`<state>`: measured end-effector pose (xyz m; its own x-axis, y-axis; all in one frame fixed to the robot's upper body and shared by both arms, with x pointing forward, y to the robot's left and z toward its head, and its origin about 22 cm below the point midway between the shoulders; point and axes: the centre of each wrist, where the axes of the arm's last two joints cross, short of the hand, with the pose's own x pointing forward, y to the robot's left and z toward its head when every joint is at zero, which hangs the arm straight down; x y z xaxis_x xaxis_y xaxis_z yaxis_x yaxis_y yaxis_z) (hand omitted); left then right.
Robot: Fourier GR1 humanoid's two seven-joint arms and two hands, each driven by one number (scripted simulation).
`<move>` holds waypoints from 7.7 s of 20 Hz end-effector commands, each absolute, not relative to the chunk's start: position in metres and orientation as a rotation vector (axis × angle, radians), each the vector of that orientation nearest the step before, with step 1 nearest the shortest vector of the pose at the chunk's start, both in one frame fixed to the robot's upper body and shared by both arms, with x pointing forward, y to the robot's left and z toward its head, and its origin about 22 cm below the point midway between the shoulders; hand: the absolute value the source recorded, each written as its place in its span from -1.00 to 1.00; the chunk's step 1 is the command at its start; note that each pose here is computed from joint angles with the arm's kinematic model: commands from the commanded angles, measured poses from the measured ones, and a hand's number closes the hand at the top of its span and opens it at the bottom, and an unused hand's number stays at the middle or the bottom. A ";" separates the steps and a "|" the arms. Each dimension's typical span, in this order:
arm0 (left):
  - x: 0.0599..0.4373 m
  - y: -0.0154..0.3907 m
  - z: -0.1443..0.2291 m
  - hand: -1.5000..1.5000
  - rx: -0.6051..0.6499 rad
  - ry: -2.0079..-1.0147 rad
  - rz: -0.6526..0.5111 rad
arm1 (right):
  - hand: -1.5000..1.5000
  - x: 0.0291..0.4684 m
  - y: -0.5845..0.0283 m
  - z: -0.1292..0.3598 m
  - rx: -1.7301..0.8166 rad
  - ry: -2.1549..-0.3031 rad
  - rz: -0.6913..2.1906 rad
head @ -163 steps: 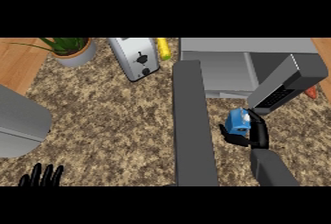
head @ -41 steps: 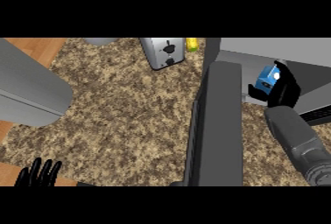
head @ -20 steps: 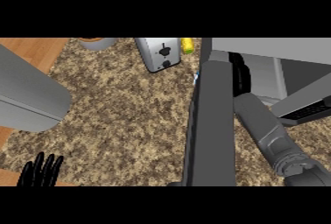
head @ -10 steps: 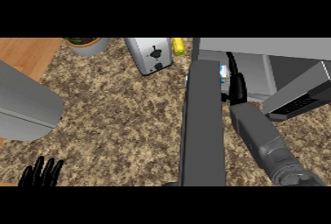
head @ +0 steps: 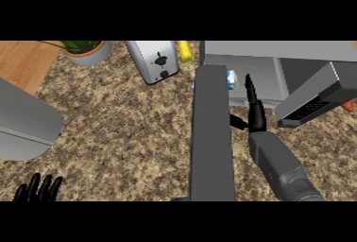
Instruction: Pick up the milk, place it into the microwave and close the microwave
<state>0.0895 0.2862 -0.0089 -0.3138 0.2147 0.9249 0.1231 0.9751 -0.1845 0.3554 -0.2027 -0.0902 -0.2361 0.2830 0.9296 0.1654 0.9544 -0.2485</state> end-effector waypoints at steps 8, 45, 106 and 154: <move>0.077 0.275 -0.014 -1.00 -0.234 -1.849 0.069 | -1.00 0.302 -0.234 -0.136 -0.129 -1.850 0.049; 0.222 0.151 -0.049 1.00 -0.321 -1.729 -0.454 | -1.00 0.129 -0.431 -0.135 -0.266 -1.843 -0.116; 0.336 -0.018 0.062 1.00 -0.264 -1.844 -0.629 | -1.00 0.276 -0.400 0.022 0.274 -2.091 0.221; 0.362 -0.018 0.079 1.00 -0.078 -1.868 -0.416 | 1.00 0.291 -0.280 0.125 0.915 -1.973 0.900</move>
<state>0.3641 0.0168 0.0537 -0.2672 -0.1901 0.9447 0.1826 0.9526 0.2433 0.2935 -0.2832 0.1273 -0.4614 -0.2306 0.8567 -0.7901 0.5461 -0.2785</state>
